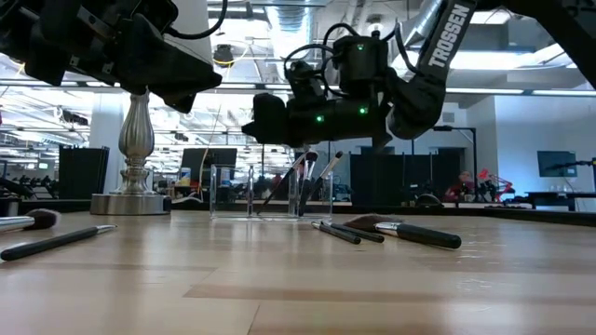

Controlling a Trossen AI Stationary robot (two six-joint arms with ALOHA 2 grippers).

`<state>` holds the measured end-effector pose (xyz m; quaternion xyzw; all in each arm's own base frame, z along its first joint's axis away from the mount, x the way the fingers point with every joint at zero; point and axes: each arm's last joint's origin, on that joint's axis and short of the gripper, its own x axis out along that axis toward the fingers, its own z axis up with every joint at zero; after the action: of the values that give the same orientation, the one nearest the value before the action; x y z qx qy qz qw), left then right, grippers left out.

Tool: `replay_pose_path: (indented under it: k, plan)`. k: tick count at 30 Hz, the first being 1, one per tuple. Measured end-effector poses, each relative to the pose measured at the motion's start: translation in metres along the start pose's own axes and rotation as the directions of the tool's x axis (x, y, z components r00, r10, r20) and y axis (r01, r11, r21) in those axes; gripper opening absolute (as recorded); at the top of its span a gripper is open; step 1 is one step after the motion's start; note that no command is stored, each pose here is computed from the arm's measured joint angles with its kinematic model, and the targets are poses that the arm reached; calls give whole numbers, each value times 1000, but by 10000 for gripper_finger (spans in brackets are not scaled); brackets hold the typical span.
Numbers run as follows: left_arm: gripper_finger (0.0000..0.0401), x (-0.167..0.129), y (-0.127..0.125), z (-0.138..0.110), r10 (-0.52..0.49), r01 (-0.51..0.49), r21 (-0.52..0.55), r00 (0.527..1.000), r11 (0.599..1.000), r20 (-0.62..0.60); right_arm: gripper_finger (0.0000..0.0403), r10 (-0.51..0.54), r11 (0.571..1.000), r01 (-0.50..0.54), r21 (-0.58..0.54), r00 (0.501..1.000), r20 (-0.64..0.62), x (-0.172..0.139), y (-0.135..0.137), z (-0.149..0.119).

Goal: Put items in baskets/containers
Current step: Put the white and black eyeshadow brush into the transparent organizer, then put the black powder brush into the transparent organizer

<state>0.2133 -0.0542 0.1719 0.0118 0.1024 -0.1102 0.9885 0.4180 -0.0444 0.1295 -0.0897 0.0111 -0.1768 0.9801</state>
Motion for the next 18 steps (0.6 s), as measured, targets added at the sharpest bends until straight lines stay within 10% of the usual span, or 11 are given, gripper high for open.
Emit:
replay_pose_path:
  k: [10, 18]
  plan:
    - [90, 0, 0, 0, 0, 0, -2, 1000, 1000, 0, 112, -36, 999, 36, -7, 999, 8, -2, 3, 7]
    - [90, 0, 0, -1, 0, 0, -30, 1000, 1000, -11, 144, 96, 995, -97, -7, 994, -52, -35, 21, 92]
